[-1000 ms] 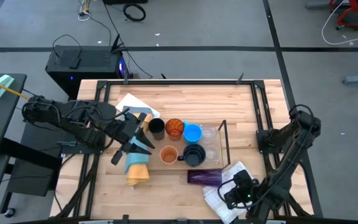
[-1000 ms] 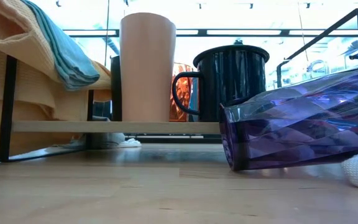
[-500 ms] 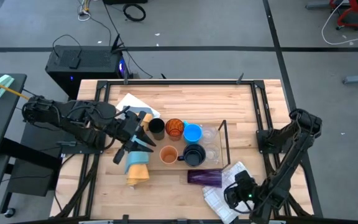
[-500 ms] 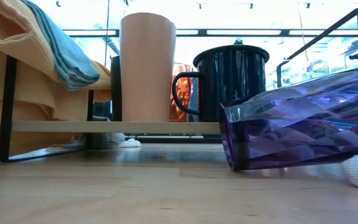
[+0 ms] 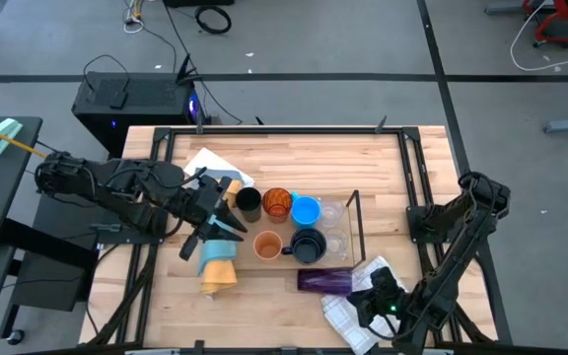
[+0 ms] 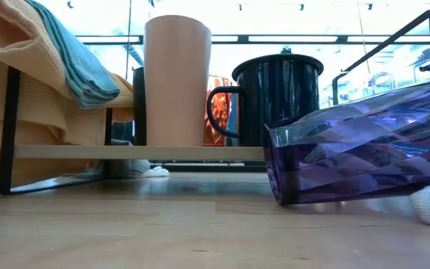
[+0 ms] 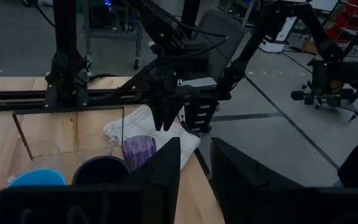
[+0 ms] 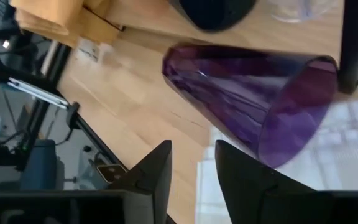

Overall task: Stack small to large cups/mugs on shelf
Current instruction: Put the violet cup on the shelf

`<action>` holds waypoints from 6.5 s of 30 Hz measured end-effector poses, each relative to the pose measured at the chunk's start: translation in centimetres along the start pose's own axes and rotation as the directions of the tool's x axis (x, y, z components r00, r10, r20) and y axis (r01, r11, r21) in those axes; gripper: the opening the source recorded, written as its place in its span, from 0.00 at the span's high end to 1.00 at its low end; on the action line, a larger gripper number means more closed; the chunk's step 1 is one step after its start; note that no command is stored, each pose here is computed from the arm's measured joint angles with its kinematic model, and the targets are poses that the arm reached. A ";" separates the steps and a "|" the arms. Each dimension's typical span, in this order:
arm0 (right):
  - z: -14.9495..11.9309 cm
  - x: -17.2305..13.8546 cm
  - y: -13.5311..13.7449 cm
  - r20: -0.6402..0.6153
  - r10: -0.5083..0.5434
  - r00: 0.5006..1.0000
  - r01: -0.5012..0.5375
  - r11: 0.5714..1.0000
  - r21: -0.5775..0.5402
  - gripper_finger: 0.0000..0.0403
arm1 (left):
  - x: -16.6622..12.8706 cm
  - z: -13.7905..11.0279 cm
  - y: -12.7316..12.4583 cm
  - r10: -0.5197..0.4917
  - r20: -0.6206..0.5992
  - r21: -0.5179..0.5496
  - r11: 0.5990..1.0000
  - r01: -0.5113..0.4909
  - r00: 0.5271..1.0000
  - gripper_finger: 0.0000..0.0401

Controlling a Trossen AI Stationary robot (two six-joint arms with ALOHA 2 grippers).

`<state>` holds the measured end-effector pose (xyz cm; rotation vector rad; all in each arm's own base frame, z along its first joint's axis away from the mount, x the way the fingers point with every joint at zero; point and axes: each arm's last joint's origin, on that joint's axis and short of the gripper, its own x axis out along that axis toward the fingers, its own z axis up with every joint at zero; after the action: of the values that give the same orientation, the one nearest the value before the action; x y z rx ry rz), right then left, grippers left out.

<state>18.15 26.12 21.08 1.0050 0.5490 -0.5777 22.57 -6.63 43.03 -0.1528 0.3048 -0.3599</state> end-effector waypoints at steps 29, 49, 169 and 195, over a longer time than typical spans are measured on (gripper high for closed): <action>0.8 1.0 0.1 0.019 -0.046 0.999 0.044 0.996 0.083 0.70 | 0.0 -0.3 -0.3 -0.110 -0.050 0.000 0.994 0.110 0.993 0.76; 0.5 1.0 -0.1 -0.075 -0.104 0.992 0.110 0.989 0.096 0.79 | 0.0 -0.4 -0.3 -0.110 -0.051 0.025 0.993 0.112 0.993 0.74; 6.9 -5.3 16.9 -0.185 0.264 0.947 -0.280 0.957 -0.070 1.00 | 0.0 0.6 -0.5 -0.134 0.041 0.126 0.984 0.128 0.990 0.78; 12.6 -5.6 18.9 -0.336 0.235 0.912 -0.370 0.823 -0.431 1.00 | 0.0 0.5 -0.5 -0.132 0.033 0.148 0.981 0.126 0.991 0.77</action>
<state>28.79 23.87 41.81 0.6652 0.7139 0.0025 22.55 -6.99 43.58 -0.0370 0.2255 -0.5055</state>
